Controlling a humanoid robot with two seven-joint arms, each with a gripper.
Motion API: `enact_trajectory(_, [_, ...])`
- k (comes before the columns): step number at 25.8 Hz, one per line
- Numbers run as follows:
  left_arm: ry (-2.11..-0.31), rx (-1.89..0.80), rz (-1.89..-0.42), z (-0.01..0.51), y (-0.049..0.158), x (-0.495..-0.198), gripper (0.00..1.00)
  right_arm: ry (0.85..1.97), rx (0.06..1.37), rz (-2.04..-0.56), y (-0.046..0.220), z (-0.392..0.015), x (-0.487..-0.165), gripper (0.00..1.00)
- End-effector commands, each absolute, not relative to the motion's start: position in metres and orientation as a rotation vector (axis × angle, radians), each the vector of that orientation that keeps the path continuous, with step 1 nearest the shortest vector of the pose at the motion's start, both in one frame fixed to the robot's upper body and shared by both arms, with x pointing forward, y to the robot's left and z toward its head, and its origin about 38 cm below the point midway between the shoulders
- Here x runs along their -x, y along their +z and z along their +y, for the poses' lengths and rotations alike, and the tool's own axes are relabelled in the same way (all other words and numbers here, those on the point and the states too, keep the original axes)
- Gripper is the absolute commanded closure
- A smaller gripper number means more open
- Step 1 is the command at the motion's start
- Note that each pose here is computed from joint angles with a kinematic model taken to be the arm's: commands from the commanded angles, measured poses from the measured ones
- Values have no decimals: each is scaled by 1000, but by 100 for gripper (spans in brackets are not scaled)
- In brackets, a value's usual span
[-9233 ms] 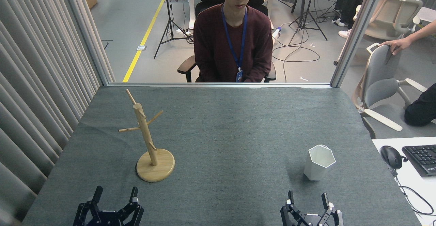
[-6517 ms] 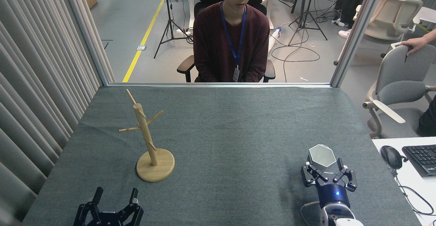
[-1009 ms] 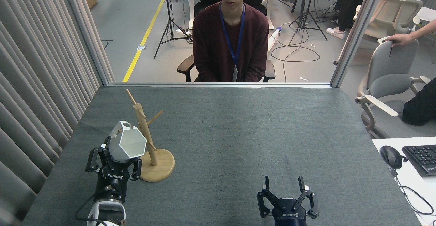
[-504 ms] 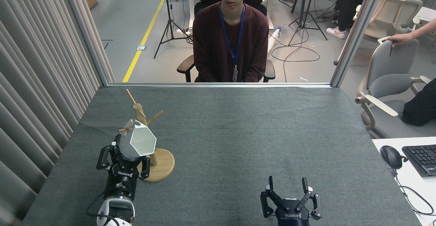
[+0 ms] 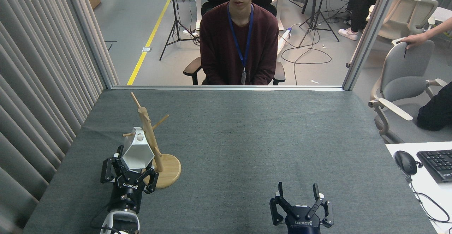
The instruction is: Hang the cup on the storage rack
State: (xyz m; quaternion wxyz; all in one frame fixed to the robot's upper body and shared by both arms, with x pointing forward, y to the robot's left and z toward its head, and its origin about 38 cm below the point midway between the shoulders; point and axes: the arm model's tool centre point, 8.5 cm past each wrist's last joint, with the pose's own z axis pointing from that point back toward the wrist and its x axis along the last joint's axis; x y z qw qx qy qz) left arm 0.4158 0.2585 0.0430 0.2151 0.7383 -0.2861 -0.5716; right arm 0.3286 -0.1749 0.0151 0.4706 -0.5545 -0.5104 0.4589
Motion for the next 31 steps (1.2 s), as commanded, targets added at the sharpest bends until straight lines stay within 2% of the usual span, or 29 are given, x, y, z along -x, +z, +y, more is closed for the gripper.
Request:
enact_trajectory(1, [-1598,-2031,-784,259,35,-407,1,1123,1359,-1249,15,-175,-329,1])
enact_trajectory(8, [-1621,-1988,-768,262,16,-373,1,1112,1356,-1255,17,-176,-328,1])
enact_trajectory(14, [-1598,-1934,-816,264,16,-331,1,1133,1364,-1265,18,-182,-324,1])
enact_trajectory(17, [-1509,-1778,-965,260,26,-307,1,1157,1376,-1273,20,-190,-323,1])
enact_trajectory(20, [-1363,-1520,-1192,257,43,-293,1,1183,1374,-1269,16,-197,-318,1])
enact_trajectory(23, [-1292,-1352,-1243,262,46,-289,1,1192,1346,-1271,11,-198,-309,1])
enact_trajectory(26, [-1292,-1337,-1231,261,46,-289,1,1193,1342,-1290,15,-199,-297,1])
enact_trajectory(31, [-1289,-1318,-1248,257,48,-283,1,1191,1353,-1296,20,-200,-295,1])
